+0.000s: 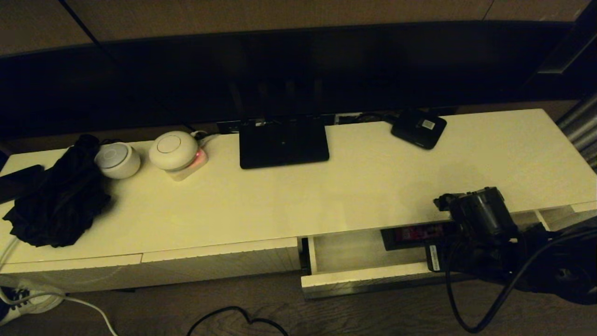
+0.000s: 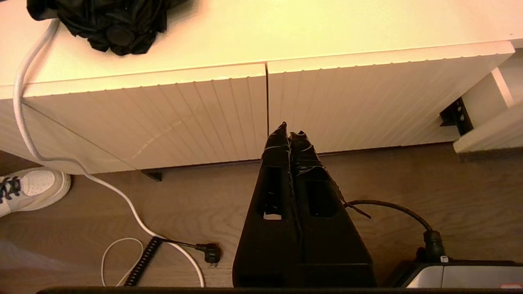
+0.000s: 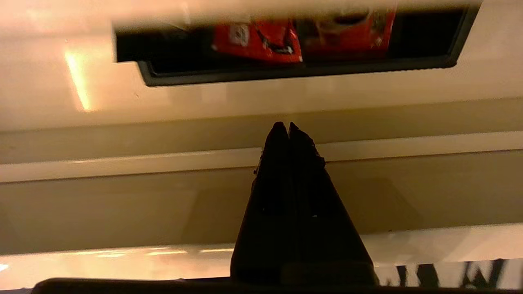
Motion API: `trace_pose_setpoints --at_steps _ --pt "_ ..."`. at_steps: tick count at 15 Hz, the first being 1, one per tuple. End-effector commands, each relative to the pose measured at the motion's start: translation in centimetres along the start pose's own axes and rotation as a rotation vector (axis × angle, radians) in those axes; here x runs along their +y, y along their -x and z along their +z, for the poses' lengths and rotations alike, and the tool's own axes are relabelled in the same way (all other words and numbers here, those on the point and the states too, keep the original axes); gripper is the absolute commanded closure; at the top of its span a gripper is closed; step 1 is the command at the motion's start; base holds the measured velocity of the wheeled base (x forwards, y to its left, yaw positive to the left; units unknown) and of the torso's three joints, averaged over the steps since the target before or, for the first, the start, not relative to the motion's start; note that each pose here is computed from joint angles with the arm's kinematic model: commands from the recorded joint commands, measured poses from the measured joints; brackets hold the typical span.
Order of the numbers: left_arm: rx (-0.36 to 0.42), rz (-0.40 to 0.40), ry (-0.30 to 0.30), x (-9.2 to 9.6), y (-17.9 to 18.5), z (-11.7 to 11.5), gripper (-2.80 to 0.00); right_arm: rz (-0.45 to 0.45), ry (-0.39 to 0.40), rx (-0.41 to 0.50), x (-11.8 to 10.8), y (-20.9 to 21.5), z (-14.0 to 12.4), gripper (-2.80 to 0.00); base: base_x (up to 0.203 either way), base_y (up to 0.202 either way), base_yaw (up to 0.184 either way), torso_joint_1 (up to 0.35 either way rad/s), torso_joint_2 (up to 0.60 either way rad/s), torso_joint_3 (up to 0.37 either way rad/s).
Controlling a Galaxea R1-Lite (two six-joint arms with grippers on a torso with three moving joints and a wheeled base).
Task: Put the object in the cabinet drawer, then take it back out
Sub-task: Open the drawer
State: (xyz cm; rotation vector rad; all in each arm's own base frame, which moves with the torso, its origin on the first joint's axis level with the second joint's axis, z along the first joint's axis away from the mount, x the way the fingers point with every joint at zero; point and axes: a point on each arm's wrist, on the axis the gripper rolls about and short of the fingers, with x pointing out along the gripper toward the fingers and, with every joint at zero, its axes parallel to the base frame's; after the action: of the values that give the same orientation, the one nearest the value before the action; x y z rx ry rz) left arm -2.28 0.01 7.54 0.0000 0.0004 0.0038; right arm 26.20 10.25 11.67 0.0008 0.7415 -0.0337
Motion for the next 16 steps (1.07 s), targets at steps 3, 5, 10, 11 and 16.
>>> trace_pose_setpoints --at_steps 3,5,10,11,16 --pt "0.003 0.001 0.000 0.0 0.0 -0.1 0.00 -0.005 0.011 0.030 -0.2 0.6 -0.8 0.00 0.000 0.000 0.000 0.000 0.00 0.000" --pt "0.003 0.001 0.000 0.0 0.0 -0.1 0.00 -0.010 0.027 0.062 -0.4 1.1 -1.3 0.00 0.000 0.000 0.000 0.000 0.00 0.000" --pt "0.003 0.000 0.000 0.0 0.0 -0.1 0.00 -0.010 0.064 0.157 -0.5 1.7 -2.9 0.00 0.000 0.000 0.000 0.000 0.00 0.000" --pt "0.003 0.001 0.000 0.0 0.0 -0.1 0.00 -0.002 0.071 0.168 -0.4 1.7 -3.2 0.00 0.000 0.000 0.000 0.000 0.00 0.000" --pt "0.003 0.001 0.000 0.0 0.0 -0.1 0.00 0.015 0.059 0.229 -0.4 1.8 -4.8 0.00 0.000 0.000 0.000 0.000 0.00 0.000"
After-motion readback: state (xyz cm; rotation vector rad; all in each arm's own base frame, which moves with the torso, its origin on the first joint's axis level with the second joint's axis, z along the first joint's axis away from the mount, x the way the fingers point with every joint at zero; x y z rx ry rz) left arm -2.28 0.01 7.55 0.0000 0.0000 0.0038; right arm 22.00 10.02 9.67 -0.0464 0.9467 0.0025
